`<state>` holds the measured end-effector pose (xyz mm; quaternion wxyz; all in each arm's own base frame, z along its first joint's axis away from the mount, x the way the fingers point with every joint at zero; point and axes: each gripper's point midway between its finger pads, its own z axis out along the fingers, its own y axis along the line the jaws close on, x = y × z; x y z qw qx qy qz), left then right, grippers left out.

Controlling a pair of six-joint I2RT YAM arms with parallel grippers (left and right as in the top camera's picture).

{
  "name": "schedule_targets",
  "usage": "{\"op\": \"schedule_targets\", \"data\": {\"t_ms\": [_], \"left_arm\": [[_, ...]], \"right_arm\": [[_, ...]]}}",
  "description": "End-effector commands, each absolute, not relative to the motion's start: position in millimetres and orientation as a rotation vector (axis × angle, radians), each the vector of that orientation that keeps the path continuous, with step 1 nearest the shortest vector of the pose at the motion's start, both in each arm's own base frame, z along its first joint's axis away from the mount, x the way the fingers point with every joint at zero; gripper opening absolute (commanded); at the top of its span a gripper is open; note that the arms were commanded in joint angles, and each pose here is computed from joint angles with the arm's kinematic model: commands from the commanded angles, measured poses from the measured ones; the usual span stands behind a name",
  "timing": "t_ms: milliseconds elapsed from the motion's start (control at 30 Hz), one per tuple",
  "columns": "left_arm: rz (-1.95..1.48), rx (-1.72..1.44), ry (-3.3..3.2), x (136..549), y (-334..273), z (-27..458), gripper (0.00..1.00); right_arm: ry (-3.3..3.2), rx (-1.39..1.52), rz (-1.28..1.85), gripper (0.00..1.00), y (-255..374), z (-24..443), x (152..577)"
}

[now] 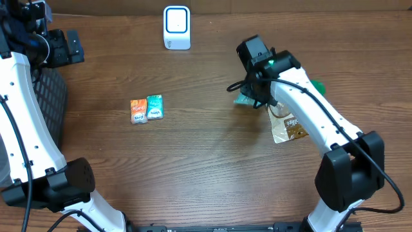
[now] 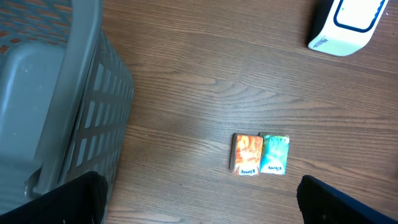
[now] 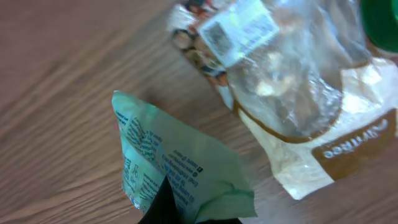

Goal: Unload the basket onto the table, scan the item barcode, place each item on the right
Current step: 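Move the wipes pack right and release it beside the snack bag, then reach the right gripper to the teal pack and grasp it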

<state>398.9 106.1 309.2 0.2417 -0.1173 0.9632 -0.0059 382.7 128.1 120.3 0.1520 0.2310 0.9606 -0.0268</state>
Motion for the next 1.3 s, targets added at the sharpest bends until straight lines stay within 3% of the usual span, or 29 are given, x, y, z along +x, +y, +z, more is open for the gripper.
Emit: {"op": "schedule_targets", "data": {"t_ms": [0, 167, 200, 367, 400, 567, 767, 933, 1267], "left_arm": [[-0.011, -0.294, 2.6, 397, 105, 322, 1.0], [-0.011, -0.294, 2.6, 397, 105, 322, 1.0], [-0.011, -0.294, 2.6, 397, 105, 322, 0.99], [-0.011, -0.294, 2.6, 397, 105, 322, 1.0], [-0.011, -0.294, 2.6, 397, 105, 322, 0.99], [-0.011, -0.294, 2.6, 397, 105, 322, 0.99], [-0.011, -0.294, 2.6, 397, 105, 322, 1.0], [-0.011, -0.294, 2.6, 397, 105, 322, 1.0], [-0.011, -0.294, 2.6, 397, 105, 322, 0.99]], "right_arm": [[2.688, 0.733, -0.217, 0.04, 104, 114, 379], [2.709, 0.728, -0.277, 0.17, 97, 103, 369], [2.728, 0.712, -0.299, 0.3, 95, 101, 365], [2.769, 0.628, -0.36, 0.65, 90, 103, 358], [2.772, 0.62, -0.356, 0.68, 91, 106, 359], [2.806, 0.49, -0.238, 0.72, 108, 141, 370], [2.818, 0.216, 0.13, 0.74, 158, 187, 388], [2.805, 0.139, 0.38, 0.74, 192, 191, 393], [2.779, 0.092, 0.437, 0.74, 211, 183, 395]]}}
